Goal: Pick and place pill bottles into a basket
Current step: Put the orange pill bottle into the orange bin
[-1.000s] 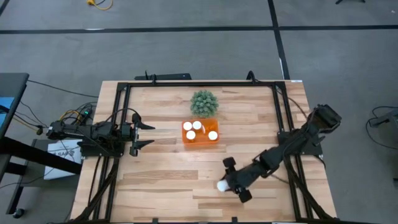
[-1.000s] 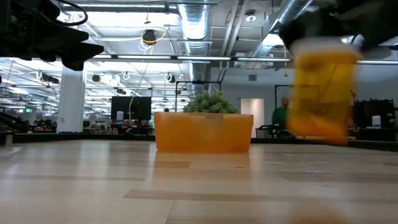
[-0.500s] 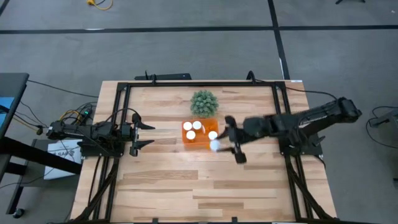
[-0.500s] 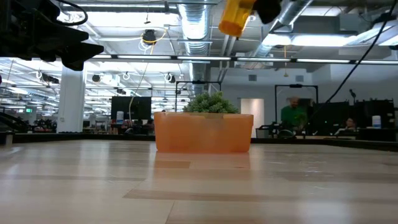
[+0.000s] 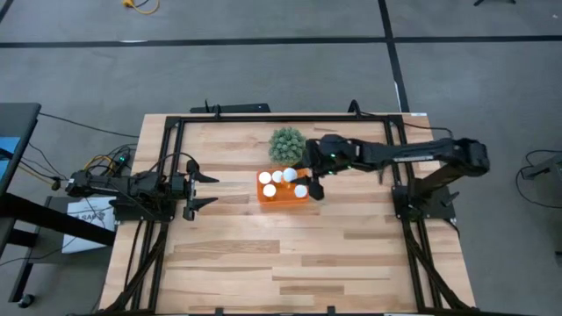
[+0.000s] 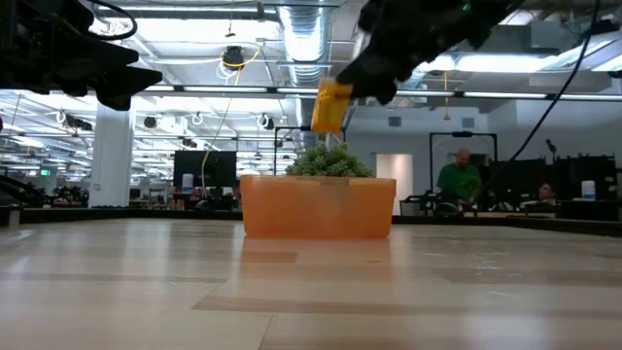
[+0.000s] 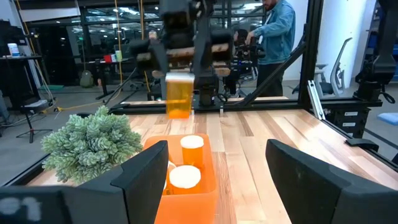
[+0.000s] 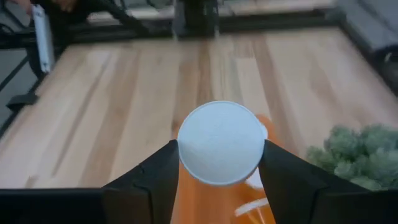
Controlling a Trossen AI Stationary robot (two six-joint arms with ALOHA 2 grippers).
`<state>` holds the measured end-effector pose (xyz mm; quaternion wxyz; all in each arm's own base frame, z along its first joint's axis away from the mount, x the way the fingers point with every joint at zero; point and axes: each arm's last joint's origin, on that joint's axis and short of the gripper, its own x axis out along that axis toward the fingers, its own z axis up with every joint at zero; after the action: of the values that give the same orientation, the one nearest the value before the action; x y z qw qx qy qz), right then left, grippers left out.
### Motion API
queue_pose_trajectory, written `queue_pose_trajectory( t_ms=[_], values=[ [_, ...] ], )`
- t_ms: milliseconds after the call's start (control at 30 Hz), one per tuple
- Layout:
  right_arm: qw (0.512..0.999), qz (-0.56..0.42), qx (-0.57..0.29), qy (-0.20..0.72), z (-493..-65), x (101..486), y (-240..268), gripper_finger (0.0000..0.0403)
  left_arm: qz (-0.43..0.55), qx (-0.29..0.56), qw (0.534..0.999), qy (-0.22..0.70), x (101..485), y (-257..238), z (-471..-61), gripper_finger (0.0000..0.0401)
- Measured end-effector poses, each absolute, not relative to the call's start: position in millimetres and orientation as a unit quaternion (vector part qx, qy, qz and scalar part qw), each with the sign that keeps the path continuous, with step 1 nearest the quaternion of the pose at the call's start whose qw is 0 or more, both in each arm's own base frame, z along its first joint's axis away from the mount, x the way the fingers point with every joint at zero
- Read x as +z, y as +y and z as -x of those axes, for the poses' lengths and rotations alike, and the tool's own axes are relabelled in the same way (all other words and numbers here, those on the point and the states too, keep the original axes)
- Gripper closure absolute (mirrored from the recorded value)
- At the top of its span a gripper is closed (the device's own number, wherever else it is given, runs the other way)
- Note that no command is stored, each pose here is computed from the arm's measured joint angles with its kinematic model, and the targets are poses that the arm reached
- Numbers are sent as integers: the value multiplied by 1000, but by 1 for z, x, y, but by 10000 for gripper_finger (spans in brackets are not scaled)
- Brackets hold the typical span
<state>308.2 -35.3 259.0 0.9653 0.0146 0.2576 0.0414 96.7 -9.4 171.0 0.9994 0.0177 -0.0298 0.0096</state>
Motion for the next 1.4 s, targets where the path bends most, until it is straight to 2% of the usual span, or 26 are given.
queue_pose_trajectory(
  t_ms=[300, 733, 1400],
  values=[
    [950, -61, 55, 301, -332, 213, -54, 207, -18, 10, 999, -30, 171, -9, -97, 140],
    [949, -53, 76, 302, -330, 219, -37, 209, -17, 10, 999, -30, 171, -9, -97, 140],
    [930, -77, 72, 351, -347, 174, -37, 209, -18, 10, 999, -30, 171, -9, -97, 140]
  ],
)
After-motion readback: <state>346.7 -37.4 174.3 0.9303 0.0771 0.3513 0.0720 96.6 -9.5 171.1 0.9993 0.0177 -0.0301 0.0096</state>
